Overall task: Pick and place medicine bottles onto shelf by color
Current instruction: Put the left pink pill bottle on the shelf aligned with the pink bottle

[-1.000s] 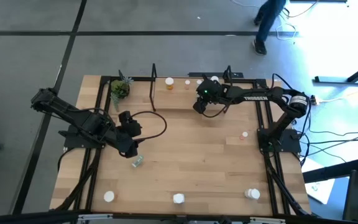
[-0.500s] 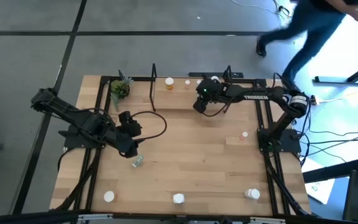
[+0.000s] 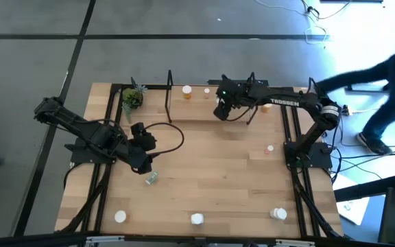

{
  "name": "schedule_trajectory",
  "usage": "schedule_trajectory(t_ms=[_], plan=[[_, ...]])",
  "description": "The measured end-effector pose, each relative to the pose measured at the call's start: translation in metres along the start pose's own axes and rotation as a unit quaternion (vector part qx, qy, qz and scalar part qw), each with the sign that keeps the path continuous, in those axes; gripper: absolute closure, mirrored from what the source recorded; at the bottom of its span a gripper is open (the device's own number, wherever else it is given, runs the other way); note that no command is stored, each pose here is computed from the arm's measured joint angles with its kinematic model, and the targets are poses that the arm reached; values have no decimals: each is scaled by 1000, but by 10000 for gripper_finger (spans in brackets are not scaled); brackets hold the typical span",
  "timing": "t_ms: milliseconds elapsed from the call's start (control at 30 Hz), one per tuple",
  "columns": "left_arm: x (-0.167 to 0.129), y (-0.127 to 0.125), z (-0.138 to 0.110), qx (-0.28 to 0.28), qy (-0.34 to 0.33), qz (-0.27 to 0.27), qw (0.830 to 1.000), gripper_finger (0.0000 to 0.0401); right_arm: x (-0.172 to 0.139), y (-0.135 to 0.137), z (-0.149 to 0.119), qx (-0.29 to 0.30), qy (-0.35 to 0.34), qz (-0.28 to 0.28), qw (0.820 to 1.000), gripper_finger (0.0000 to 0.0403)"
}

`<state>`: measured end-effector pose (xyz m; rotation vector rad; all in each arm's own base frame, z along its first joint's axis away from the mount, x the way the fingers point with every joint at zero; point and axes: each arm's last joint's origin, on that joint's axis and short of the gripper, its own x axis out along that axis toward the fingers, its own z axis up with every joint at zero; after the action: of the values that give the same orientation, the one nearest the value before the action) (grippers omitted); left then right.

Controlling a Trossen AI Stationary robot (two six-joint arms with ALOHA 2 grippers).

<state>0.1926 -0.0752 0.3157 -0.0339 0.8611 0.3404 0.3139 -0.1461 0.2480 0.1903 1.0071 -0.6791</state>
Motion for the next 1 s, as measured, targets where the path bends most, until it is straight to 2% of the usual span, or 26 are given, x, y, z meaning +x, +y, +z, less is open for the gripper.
schedule_trajectory(t_ms=[167,333,467,667,867,1000], plan=[[0,0,0,-1,0,0,1000,147,-23,15,4,-21,-30,-7,999,216],[0,1,-2,-21,9,5,1000,147,-63,41,-3,-56,-75,-9,996,216],[0,3,-4,-42,21,11,999,147,-93,68,-13,-107,-113,32,987,216],[-2,0,-6,-56,22,7,998,147,-118,113,-35,-180,-135,86,971,216],[-4,-4,-10,-78,27,4,997,147,-141,146,-54,-205,-163,138,955,216],[-6,-2,-17,-95,50,22,994,147,-154,163,-65,-222,-183,167,943,216]])
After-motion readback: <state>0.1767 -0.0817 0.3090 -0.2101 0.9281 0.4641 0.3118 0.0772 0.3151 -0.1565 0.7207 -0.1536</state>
